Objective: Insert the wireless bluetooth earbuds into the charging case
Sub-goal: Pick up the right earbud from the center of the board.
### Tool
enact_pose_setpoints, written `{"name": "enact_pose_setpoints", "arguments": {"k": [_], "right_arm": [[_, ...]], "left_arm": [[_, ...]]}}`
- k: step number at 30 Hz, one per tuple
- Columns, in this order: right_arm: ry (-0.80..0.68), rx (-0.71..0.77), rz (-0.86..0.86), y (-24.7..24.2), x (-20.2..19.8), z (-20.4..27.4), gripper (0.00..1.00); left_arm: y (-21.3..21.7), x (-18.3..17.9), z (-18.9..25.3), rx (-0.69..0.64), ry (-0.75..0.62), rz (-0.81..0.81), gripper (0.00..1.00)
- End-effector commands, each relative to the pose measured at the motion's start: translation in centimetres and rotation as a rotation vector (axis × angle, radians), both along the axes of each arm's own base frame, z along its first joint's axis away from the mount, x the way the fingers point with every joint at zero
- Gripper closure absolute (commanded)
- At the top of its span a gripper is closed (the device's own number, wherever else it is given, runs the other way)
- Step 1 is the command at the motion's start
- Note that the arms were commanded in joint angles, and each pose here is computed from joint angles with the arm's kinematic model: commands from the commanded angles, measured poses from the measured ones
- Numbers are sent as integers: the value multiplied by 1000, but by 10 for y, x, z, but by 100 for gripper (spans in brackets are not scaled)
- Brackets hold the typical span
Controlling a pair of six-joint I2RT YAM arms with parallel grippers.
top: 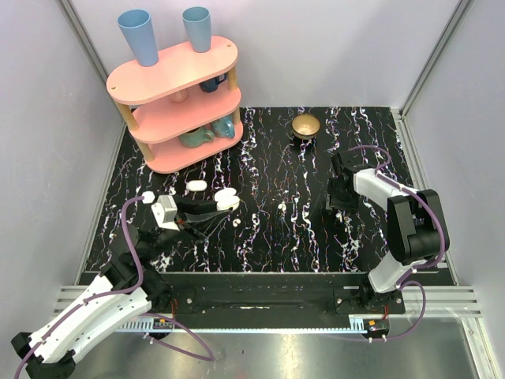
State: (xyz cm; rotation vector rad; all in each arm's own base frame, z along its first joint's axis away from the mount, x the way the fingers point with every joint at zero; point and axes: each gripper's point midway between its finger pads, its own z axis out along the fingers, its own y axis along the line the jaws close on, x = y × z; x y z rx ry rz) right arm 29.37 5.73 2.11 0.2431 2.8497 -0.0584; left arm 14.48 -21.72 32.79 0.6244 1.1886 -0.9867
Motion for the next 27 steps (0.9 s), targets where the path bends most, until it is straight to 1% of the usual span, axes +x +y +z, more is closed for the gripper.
{"name": "enact_pose_setpoints", "arguments": {"k": [1,10,27], "right_arm": [[-8,20,-30,1,3,7,40],[34,55,-28,8,-4,-4,39],[31,122,-26,18,-13,-5,38]], "left_arm": [[5,-7,26,-43,-57,-4,100],[8,-8,27,-46,-54,1,100],[5,-8,26,-46,-43,-8,100]]}}
